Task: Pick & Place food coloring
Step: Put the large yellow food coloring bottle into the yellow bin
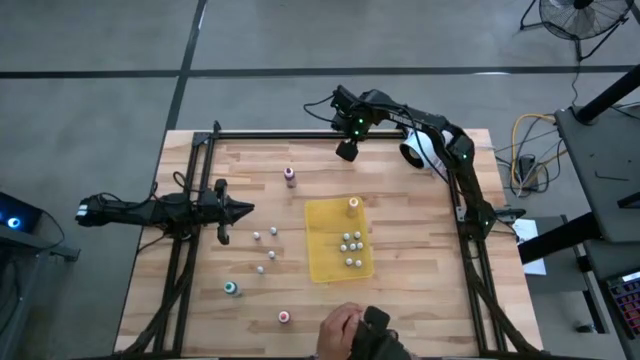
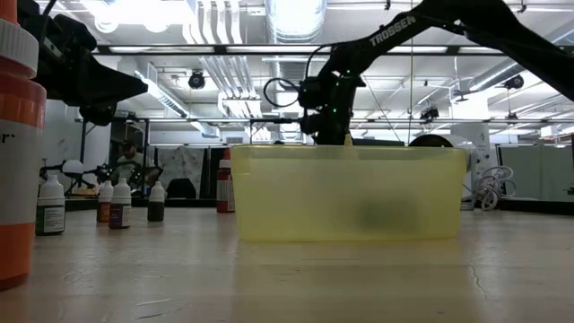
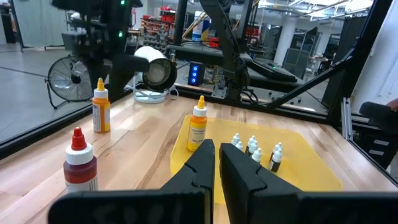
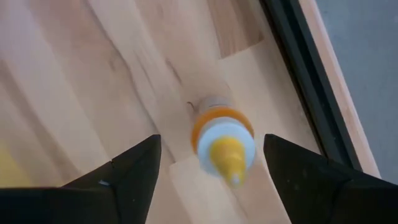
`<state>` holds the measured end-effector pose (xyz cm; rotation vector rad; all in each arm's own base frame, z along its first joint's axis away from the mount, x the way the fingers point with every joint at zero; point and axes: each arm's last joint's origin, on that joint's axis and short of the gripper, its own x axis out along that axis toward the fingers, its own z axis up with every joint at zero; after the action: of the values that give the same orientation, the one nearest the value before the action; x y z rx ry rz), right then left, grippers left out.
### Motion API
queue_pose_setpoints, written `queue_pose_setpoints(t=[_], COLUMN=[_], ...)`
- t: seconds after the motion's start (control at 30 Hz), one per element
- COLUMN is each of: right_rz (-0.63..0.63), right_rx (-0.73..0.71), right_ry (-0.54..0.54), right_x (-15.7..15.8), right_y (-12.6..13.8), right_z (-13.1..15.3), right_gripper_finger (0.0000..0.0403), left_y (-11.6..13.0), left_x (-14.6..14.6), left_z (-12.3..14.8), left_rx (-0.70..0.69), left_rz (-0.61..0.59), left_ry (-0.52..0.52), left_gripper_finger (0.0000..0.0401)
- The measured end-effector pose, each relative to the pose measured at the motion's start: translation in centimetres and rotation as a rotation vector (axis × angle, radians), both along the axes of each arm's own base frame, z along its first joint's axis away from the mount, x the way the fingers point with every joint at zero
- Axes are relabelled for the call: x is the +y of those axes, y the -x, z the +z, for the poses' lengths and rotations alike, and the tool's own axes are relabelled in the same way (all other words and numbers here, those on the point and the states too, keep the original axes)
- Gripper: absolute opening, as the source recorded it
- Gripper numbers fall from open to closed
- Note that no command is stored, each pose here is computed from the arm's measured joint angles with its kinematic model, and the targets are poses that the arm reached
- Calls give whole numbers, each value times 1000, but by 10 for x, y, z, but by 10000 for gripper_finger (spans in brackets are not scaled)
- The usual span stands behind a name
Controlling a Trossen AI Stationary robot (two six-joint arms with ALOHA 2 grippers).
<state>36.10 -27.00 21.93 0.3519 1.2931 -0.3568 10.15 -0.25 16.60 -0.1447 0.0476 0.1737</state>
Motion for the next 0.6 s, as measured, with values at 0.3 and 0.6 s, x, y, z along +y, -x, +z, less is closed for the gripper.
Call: queue_pose_setpoints(t=[0.3,0.6], right_rz=[14,5], right_rx=[-14,4], right_ry=[41,69], right_x=[-6,-8], right_y=[-6,-7], right_z=[-10,-12], right_gripper_finger=[261,240], left_y=[0,0], left_x=[0,0], left_z=[0,0], left_rx=[0,0], left_rz=[0,0], left_ry=[0,0], left_gripper_finger=[0,0])
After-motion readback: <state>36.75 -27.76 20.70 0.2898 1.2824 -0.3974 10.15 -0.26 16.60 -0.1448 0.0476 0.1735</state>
